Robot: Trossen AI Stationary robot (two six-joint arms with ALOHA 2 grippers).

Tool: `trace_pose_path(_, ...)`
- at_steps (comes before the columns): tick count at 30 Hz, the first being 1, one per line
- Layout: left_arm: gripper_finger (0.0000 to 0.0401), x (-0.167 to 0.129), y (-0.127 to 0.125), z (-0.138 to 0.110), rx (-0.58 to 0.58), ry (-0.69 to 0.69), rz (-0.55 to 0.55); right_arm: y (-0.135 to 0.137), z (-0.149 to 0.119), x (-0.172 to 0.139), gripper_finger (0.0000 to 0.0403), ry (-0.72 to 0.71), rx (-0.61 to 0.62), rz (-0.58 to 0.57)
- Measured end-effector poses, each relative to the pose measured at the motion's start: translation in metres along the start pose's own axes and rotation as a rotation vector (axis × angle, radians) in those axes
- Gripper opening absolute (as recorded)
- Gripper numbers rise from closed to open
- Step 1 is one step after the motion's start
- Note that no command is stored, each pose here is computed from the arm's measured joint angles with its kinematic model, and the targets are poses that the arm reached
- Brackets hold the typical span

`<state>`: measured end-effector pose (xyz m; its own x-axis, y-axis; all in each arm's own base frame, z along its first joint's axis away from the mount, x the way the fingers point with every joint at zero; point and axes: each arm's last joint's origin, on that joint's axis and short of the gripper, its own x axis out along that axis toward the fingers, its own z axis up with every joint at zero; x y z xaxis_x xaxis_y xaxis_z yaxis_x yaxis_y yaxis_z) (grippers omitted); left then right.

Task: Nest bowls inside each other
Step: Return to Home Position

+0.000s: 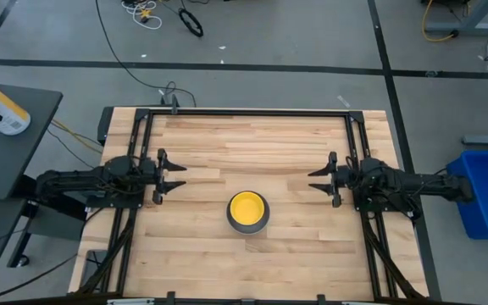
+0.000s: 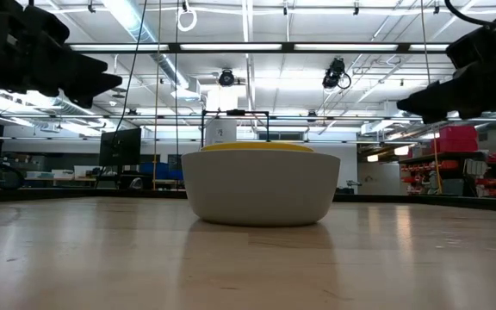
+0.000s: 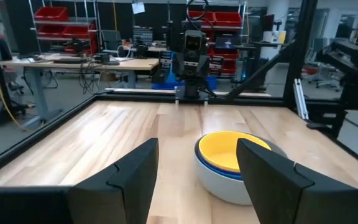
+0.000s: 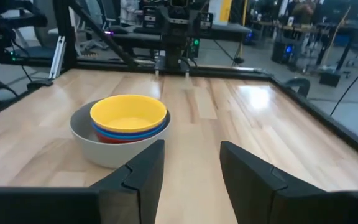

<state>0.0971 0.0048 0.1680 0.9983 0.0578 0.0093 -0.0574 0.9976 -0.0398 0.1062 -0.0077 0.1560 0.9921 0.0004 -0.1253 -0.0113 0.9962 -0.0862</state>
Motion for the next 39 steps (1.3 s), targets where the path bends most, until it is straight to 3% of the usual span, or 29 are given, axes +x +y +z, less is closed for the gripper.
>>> trace_pose_path(7, 0.0224, 0.0000, 0.0000, 0.0007, 0.038, -0.007, 0.003, 0.0002, -0.0016, 0.0014, 0.0163, 0.020, 0.119, 0.004)
trace_pose_path(15, 0.0224, 0.0001, 0.0001, 0.0011, 0.055, -0.014, 0.005, 0.0002, -0.0016, 0.0014, 0.0167, 0.020, 0.120, 0.004)
trace_pose_path(22, 0.0224, 0.0001, 0.0001, 0.0011, -0.023, -0.015, 0.005, 0.0001, -0.0016, 0.0014, 0.0163, 0.020, 0.120, 0.003)
trace_pose_path(39, 0.0224, 0.0001, 0.0001, 0.0013, 0.176, -0.016, 0.007, 0.0001, -0.0016, 0.0014, 0.0163, 0.020, 0.119, 0.002)
